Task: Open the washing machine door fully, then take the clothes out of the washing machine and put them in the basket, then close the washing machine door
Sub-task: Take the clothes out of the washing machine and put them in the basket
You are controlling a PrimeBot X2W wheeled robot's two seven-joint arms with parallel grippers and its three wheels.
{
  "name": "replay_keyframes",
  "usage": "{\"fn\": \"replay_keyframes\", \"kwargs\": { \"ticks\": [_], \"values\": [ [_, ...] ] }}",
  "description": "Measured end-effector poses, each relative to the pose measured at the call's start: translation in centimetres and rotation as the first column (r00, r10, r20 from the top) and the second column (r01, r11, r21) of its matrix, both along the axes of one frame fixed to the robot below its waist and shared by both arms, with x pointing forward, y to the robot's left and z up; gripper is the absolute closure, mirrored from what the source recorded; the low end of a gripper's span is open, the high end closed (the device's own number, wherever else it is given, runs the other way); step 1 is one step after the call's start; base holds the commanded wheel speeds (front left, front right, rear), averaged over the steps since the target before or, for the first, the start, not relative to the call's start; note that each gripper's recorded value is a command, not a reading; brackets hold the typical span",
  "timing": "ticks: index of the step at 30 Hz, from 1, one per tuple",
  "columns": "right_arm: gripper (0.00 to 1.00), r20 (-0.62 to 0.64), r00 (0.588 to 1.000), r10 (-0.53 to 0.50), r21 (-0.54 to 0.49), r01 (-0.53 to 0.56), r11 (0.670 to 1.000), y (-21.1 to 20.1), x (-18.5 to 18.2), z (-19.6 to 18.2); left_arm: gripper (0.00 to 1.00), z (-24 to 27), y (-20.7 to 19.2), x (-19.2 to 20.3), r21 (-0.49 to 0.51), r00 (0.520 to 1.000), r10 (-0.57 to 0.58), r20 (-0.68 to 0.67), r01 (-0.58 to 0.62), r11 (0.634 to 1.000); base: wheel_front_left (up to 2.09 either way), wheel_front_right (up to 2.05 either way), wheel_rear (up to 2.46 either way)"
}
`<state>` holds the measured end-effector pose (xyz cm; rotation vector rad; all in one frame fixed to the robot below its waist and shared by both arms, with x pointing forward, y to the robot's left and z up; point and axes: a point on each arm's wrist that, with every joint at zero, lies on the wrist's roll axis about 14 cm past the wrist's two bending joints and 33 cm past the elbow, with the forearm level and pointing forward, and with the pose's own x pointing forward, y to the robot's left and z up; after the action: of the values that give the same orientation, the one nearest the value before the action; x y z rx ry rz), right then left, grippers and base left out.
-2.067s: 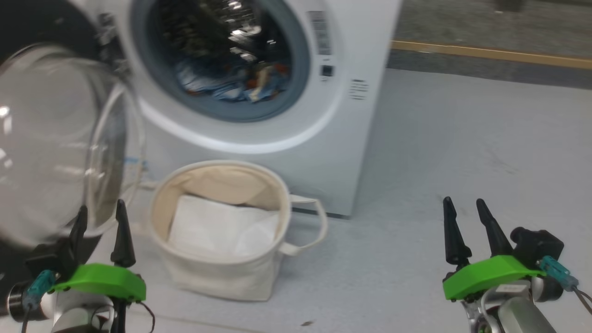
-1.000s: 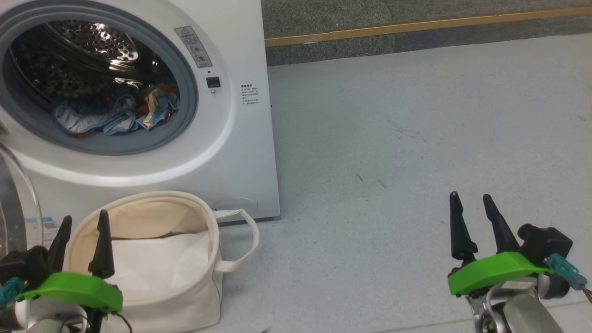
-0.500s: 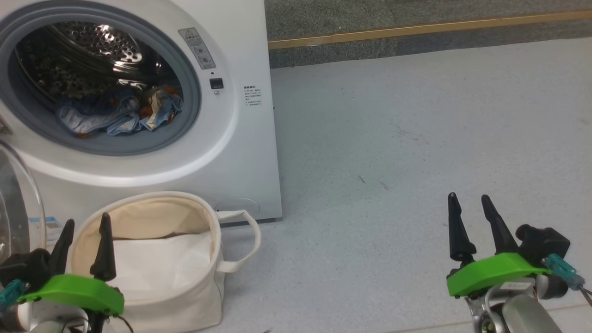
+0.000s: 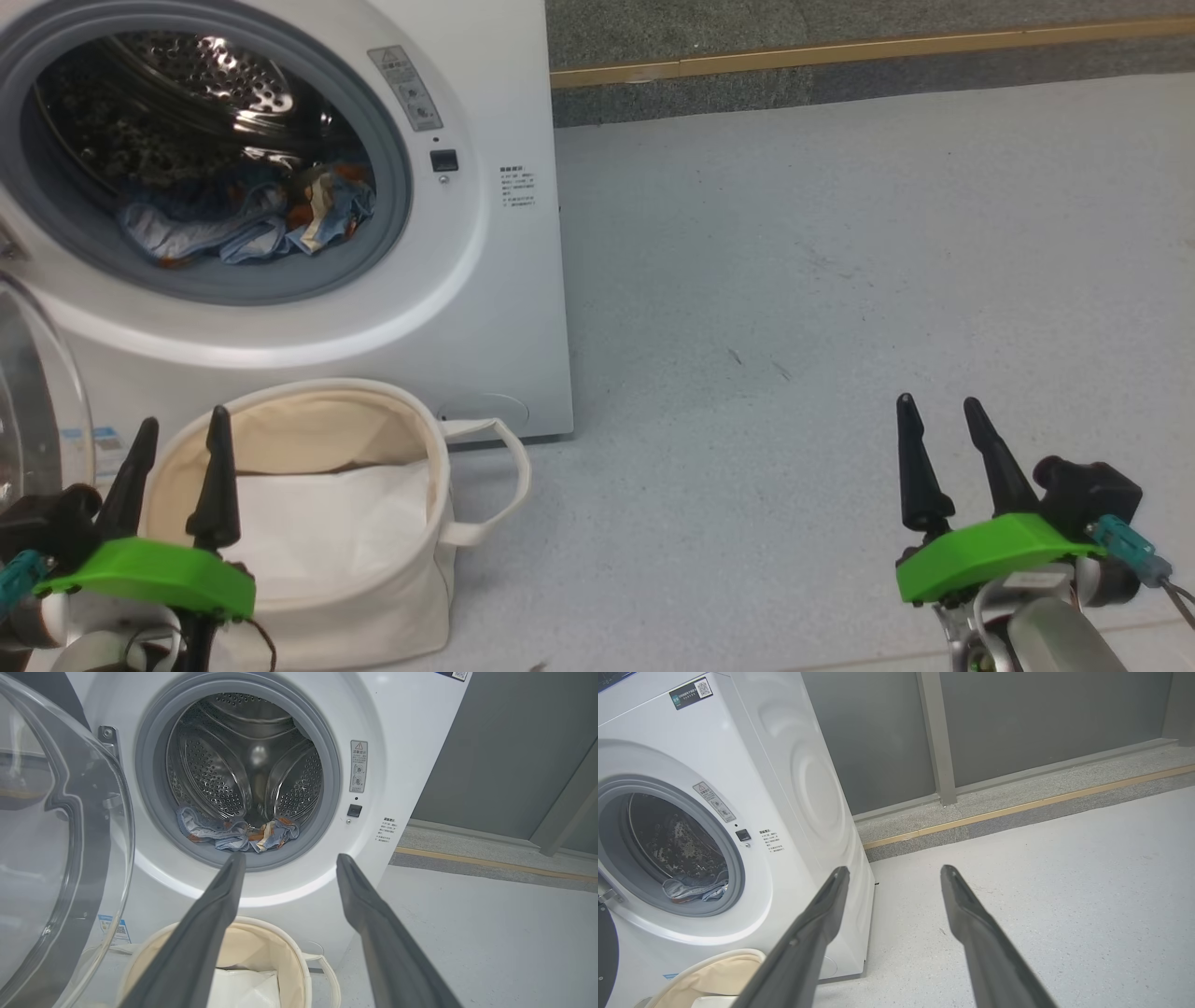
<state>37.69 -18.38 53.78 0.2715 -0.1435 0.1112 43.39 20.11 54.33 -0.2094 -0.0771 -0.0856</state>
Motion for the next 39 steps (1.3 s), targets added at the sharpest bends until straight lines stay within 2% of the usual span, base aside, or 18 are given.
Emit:
{"fn": "replay_keyframes", "kwargs": {
  "ticks": [7,20,31,39],
  "values": [
    [0.0,-0.019,1.0,0.003,0.002,-0.003,1.0,0.1,0.1,-0.6,0.0,-0.4,-0.3,0.1,-0.005,1.0,-0.009,-0.017,0.009,1.0,1.88,-1.75,-0.13],
    [0.0,-0.033,0.999,0.008,0.005,-0.008,1.0,0.3,0.5,-1.1,0.0,0.2,0.7,1.2,0.026,0.998,0.053,0.015,-0.053,0.998,1.67,-1.72,0.05],
    [0.0,-0.041,0.999,0.011,0.005,-0.011,1.0,0.4,0.7,-1.4,0.0,-0.3,1.1,1.6,0.02,0.997,0.08,0.016,-0.08,0.997,0.34,-0.34,0.0],
    [0.0,-0.045,0.999,0.016,0.003,-0.016,1.0,0.5,1.2,-1.6,0.0,-0.7,0.8,2.7,0.06,0.997,0.073,0.007,-0.073,0.996,0.0,0.0,0.0]
  ]
}}
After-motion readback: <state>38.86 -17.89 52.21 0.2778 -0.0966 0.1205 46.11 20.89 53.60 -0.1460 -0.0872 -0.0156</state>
